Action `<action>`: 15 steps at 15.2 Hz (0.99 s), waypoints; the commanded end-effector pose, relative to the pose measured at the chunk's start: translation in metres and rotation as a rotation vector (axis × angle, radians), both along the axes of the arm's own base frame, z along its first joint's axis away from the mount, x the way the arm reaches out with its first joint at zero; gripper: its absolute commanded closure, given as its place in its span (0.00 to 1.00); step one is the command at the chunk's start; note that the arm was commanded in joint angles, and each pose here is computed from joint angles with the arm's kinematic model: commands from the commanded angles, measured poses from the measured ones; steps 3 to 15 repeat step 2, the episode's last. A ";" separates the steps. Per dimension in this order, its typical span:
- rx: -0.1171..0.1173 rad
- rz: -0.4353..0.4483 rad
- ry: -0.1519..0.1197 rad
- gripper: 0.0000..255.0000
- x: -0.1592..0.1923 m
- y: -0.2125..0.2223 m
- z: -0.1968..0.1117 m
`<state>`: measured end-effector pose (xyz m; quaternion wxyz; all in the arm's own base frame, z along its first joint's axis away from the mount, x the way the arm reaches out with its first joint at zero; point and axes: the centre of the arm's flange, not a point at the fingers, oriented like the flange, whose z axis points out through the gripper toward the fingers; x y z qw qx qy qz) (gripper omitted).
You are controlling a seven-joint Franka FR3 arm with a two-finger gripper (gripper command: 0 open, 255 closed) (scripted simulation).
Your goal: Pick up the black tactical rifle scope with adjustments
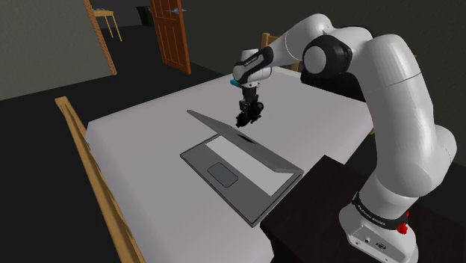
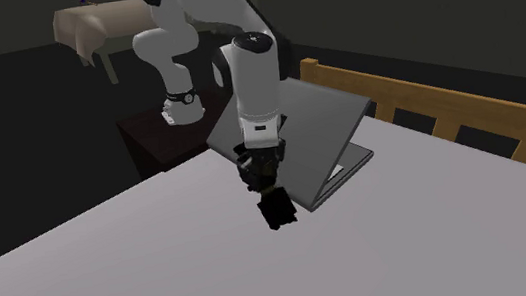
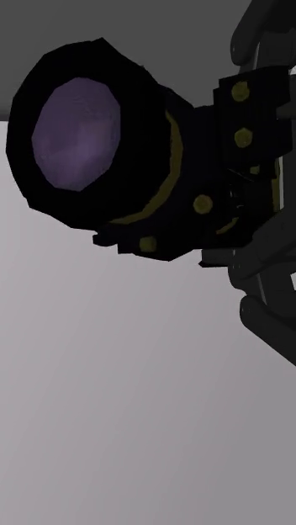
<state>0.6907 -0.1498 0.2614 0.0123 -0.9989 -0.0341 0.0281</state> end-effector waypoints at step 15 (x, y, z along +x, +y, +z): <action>0.000 0.000 -0.001 1.00 -0.001 0.000 0.008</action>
